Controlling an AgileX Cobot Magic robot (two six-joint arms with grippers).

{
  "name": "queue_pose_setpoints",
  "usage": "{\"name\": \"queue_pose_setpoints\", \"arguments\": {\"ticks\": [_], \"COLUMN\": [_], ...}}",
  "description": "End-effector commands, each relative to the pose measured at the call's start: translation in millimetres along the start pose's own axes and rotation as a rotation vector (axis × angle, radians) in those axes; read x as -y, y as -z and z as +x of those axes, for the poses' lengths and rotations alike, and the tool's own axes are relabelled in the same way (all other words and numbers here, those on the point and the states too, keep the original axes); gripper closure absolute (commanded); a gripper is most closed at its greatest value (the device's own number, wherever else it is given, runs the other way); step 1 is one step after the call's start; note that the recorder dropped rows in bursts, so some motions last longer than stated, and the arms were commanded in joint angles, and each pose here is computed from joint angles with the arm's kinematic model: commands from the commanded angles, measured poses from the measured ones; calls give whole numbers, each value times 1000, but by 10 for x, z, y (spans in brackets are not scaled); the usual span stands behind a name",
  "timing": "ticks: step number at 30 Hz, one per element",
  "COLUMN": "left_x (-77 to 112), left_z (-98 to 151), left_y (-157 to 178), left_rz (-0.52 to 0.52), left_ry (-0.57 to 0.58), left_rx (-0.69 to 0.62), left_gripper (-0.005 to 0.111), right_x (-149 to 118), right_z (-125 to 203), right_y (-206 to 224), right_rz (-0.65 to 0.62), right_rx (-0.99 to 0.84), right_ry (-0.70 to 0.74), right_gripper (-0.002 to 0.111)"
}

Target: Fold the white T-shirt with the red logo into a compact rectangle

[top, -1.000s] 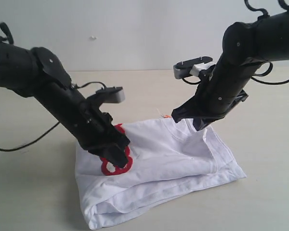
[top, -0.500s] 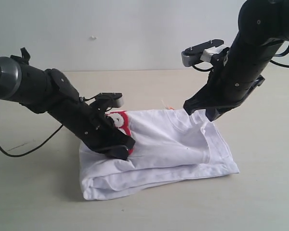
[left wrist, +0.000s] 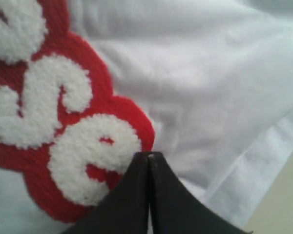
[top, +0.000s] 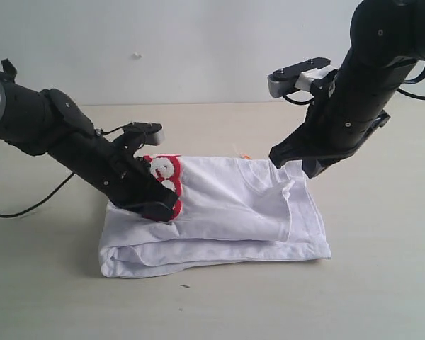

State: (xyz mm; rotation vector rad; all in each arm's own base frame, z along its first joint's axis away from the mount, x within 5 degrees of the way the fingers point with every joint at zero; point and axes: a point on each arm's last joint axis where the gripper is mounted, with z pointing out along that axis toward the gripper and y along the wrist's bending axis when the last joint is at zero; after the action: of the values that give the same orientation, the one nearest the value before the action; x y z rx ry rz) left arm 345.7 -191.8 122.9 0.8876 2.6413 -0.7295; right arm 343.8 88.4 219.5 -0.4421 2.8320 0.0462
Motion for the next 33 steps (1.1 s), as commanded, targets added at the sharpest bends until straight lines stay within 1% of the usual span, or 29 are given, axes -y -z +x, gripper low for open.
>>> {"name": "queue_pose_setpoints", "arguments": {"ticks": [1, 2, 3, 4, 5, 7, 8, 9, 11, 12, 15, 18, 21, 23, 26, 29, 33], "left_x": [150, 178, 221, 239, 268, 278, 283, 283, 345, 381, 489, 567, 631, 680, 820, 909, 973], "left_z": [-223, -259, -313, -329, -354, -348, -328, -272, -93, 2, 468, 783, 1067, 1240, 1544, 1696, 1792], "left_y": [521, 644, 890, 1008, 1307, 1608, 1746, 1913, 2176, 2234, 2328, 2412, 2465, 2472, 2523, 2557, 2582], "left_rz": [-70, -86, -117, -128, -157, -190, -209, -252, -330, -364, -465, -522, -578, -593, -594, -584, -575], "left_ry": [-59, -67, -81, -78, -50, -26, -5, 16, 27, 25, 56, 104, 116, 115, 90, 69, 47], "left_rx": [176, 213, 285, 316, 398, 478, 519, 581, 680, 708, 796, 894, 967, 994, 1063, 1105, 1133], "left_gripper": [107, 107, 107, 107, 107, 107, 107, 107, 107, 107, 107, 107, 107, 107, 107, 107, 107], "right_x": [48, 65, 97, 122, 146, 140, 130, 111, 84, 72, 40, 20, -3, -15, -28, -31, -38], "right_z": [-36, -41, -34, -17, 42, 117, 168, 257, 425, 511, 816, 1035, 1234, 1367, 1575, 1659, 1710], "right_y": [117, 162, 298, 376, 517, 637, 695, 796, 952, 1023, 1179, 1243, 1287, 1316, 1408, 1498, 1560], "right_rz": [55, 75, 116, 139, 160, 157, 153, 143, 134, 132, 136, 143, 139, 138, 144, 150, 148], "right_rx": [67, 85, 141, 178, 259, 341, 388, 464, 574, 619, 729, 791, 853, 881, 936, 971, 1000], "right_ry": [-3, -1, 5, 10, -8, -23, -18, -25, -24, -22, 0, 17, 21, 20, 17, 13, 10], "right_gripper": [108, 108, 108, 108, 108, 108, 108, 108, 108, 108, 108, 108, 108, 108, 108, 108, 108]}}
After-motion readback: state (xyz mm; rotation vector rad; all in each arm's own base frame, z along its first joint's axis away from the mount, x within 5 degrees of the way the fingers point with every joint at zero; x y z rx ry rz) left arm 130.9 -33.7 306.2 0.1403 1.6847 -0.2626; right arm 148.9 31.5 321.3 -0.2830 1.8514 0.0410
